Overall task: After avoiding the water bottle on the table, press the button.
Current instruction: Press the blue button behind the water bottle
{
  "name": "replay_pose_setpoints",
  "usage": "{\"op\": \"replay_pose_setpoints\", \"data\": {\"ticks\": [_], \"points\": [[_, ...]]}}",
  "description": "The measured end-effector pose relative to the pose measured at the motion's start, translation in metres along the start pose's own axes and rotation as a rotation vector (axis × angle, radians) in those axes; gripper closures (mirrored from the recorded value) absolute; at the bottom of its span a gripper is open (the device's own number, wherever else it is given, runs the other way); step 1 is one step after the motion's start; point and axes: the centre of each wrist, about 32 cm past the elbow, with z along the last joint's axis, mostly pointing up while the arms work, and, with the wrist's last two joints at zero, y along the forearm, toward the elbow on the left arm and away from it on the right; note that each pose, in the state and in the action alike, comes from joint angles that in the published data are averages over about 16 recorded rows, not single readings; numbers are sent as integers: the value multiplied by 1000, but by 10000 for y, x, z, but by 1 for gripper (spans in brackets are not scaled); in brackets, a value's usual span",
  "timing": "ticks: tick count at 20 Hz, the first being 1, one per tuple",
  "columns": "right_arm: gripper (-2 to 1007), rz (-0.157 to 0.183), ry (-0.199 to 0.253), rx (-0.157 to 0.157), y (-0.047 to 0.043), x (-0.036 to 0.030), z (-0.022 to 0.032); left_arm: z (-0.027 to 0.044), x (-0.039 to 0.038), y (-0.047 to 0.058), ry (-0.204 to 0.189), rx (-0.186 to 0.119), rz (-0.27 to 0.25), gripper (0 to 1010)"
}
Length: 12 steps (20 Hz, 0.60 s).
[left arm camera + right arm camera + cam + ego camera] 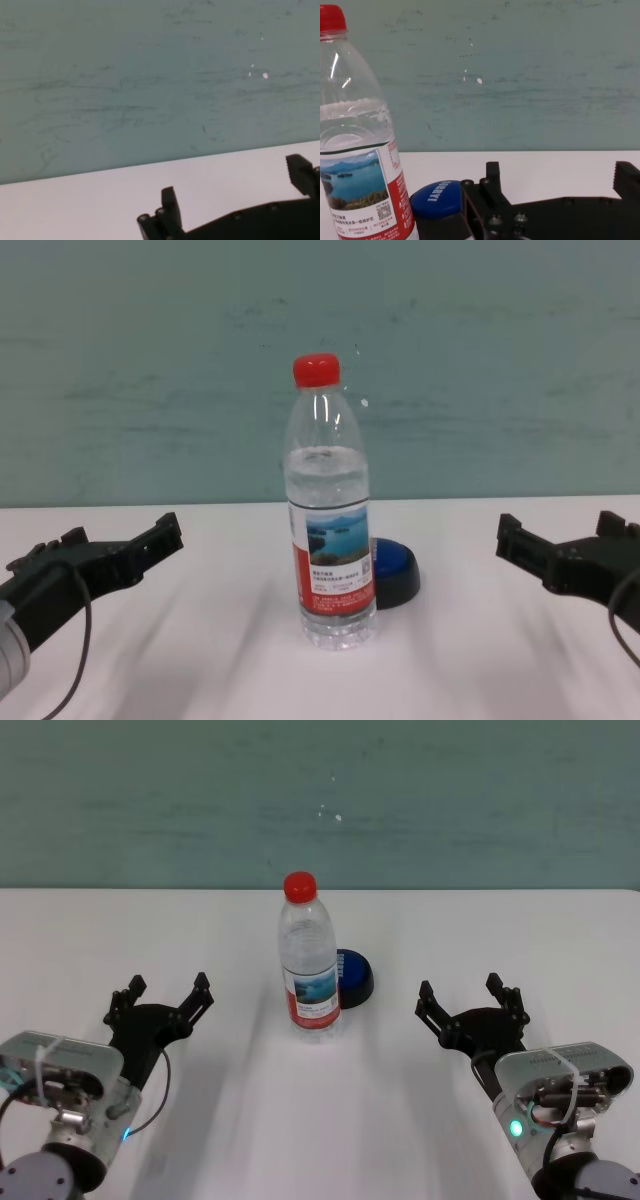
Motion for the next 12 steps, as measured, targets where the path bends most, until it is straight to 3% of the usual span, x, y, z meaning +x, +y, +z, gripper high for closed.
{"op": "replay_pose_setpoints", "data": {"ticks": [12], "points": [[2,0,0,0,0,0,0,0,0,0,0,0,0,10]]}}
